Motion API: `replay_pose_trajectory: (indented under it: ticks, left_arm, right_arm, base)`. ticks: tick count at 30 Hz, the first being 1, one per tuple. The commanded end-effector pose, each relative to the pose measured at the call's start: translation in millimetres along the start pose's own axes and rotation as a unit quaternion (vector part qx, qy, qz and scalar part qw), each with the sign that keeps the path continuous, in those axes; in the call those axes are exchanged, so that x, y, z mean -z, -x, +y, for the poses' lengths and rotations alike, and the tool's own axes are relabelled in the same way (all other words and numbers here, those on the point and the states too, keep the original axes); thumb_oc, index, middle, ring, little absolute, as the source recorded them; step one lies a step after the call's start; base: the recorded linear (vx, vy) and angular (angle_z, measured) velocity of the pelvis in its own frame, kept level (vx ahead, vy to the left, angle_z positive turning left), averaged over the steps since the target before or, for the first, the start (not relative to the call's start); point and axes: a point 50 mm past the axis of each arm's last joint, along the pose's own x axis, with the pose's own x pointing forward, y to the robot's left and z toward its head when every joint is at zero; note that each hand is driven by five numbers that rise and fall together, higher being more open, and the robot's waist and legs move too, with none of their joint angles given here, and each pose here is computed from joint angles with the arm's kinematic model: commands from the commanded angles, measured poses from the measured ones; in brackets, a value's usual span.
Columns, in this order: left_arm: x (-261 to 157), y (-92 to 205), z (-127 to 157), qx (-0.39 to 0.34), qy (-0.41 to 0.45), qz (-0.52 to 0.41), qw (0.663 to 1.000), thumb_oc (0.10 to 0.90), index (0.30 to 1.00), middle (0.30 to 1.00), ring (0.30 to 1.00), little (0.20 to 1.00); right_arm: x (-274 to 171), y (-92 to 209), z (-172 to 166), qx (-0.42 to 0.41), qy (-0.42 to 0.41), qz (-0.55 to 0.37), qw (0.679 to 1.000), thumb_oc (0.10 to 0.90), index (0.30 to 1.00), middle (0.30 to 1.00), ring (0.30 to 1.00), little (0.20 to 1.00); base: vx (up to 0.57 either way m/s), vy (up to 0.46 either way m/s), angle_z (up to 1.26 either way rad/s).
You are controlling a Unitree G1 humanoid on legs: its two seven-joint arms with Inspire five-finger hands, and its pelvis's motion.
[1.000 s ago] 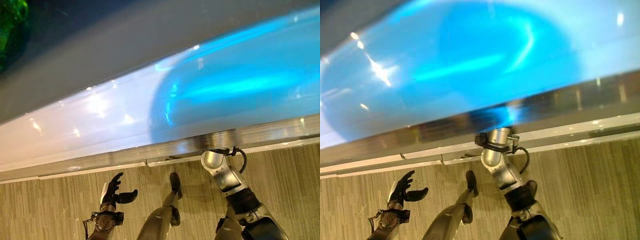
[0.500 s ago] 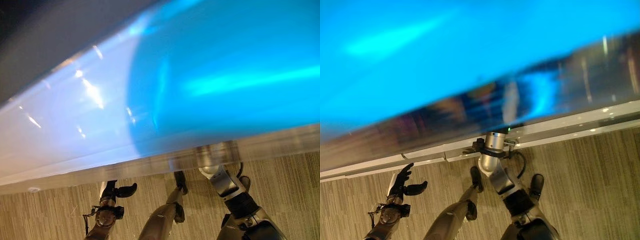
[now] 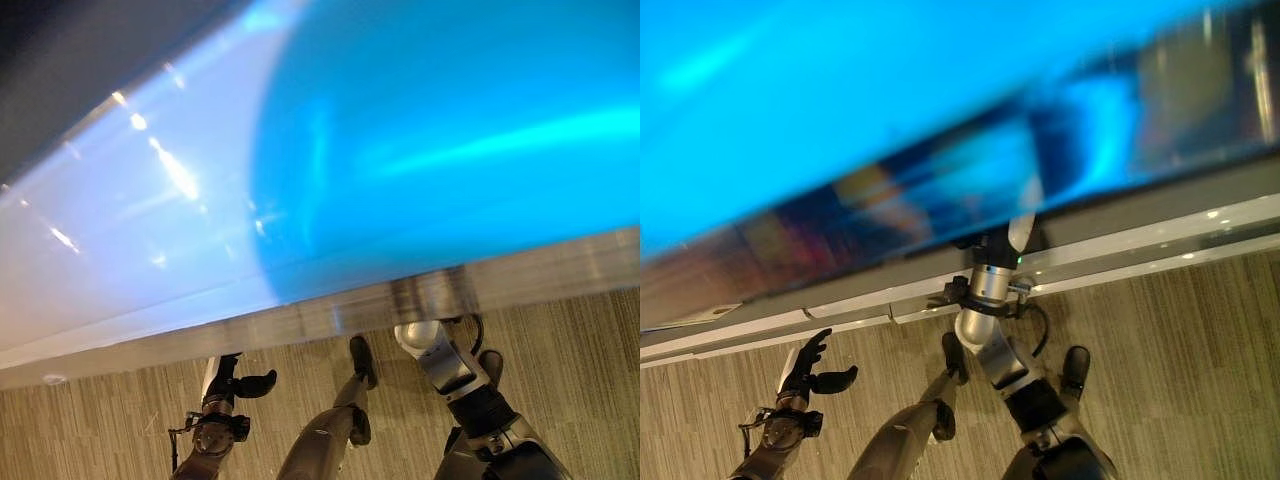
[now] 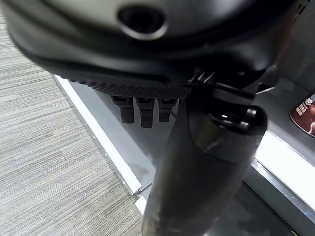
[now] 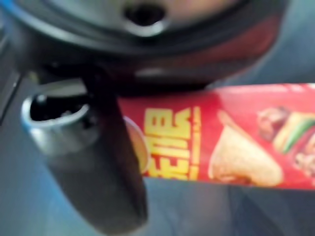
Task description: Put the goods on the table back onto the shelves and tidy them up.
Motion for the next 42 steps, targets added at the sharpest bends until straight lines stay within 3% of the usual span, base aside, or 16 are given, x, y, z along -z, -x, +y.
replay_pose_trajectory:
  ticks: [1,32,42]
  left_arm:
    - [7,-3,28,-0.049,-0.040,-0.005,0.998,0.800,0.900,0.900,0.900,0.900]
    - [22,1,31,-0.049,-0.078,0.029,0.995,0.800,0.900,0.900,0.900,0.900]
    - [48,15,29,-0.028,-0.108,0.083,0.990,0.800,0.900,0.900,0.900,0.900]
  right_arm:
    - [-46,-14,15,-0.013,-0.078,-0.120,0.990,0.800,0.900,0.900,0.900,0.900]
    - [-75,-5,-17,0.004,-0.147,-0.161,0.976,0.800,0.900,0.900,0.900,0.900]
    - [-59,6,-33,-0.008,-0.099,-0.133,0.986,0.800,0.900,0.900,0.900,0.900]
  base:
    - [0.00,0.000,0.00]
    - [0.00,-0.013,-0.01]
    - [0.06,0.001,0.04]
